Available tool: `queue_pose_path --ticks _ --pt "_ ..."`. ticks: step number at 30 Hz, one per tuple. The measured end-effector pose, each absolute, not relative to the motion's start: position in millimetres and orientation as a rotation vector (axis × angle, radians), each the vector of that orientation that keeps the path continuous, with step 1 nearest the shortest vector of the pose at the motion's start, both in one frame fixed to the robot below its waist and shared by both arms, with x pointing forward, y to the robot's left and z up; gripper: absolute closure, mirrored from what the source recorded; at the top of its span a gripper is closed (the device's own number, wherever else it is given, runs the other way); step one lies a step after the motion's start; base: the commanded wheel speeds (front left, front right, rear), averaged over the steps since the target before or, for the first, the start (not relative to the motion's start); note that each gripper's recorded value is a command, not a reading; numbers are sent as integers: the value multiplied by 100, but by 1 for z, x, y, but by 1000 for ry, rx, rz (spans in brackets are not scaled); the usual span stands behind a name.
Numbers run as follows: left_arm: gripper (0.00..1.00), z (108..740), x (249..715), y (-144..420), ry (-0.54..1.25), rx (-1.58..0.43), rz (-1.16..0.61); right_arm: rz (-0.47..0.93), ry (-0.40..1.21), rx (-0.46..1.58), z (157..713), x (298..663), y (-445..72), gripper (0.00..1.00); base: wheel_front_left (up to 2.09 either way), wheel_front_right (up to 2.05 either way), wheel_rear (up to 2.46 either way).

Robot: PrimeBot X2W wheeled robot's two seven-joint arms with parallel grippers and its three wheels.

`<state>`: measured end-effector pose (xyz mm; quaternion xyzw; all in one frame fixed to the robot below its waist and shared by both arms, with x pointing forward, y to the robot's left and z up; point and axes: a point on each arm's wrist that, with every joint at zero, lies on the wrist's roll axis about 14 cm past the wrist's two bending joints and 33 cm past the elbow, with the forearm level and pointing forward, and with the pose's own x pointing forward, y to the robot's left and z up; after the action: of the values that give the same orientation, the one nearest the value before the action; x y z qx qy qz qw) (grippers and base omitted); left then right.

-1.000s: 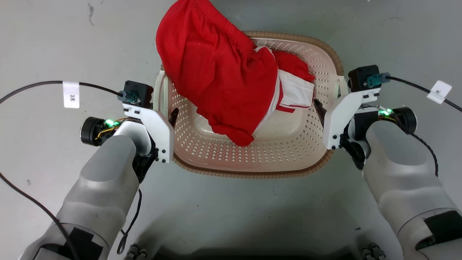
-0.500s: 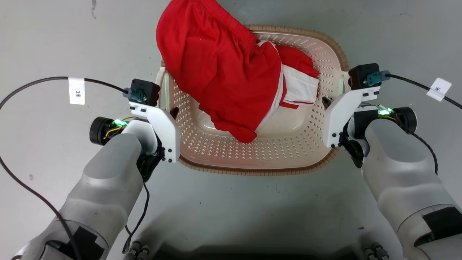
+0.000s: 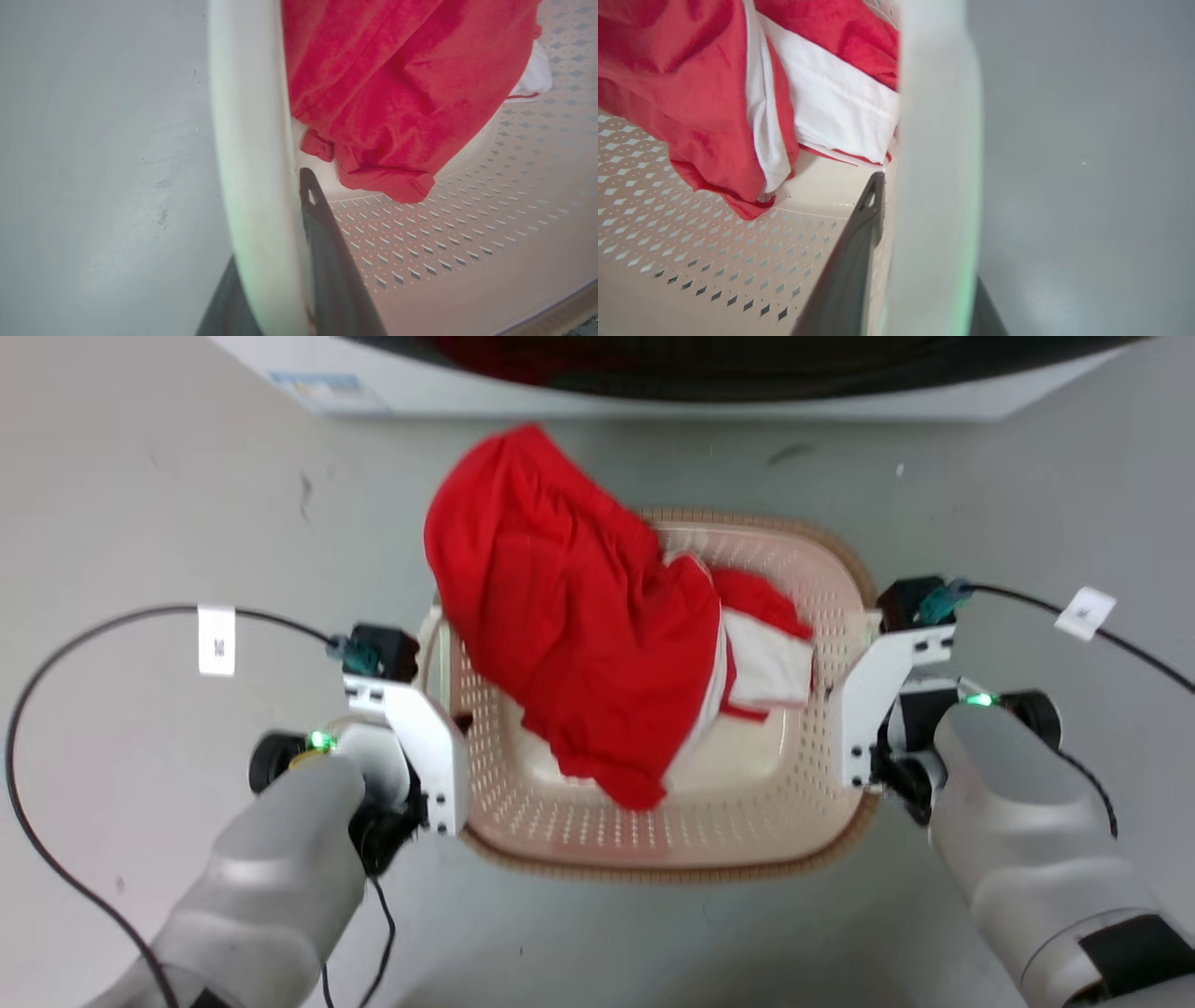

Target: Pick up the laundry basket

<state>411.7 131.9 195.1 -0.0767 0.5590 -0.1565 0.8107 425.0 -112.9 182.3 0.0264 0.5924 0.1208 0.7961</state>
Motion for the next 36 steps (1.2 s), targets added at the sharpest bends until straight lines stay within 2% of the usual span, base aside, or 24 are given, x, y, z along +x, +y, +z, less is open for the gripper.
queue_pose_path --ticks 5,22,25,36 --pt "100 225 389 135 1233 -191 -344 280 1276 13 218 417 -113 100 0 0 0" --pt "100 333 366 135 1203 -120 -461 330 1271 -71 325 388 -108 100 0 0 0" --pt "100 352 351 137 1224 -180 -445 341 1284 -58 344 370 -104 100 0 0 0" --pt "100 376 322 138 1266 -173 -465 334 1297 -25 373 342 -106 100 0 0 0"
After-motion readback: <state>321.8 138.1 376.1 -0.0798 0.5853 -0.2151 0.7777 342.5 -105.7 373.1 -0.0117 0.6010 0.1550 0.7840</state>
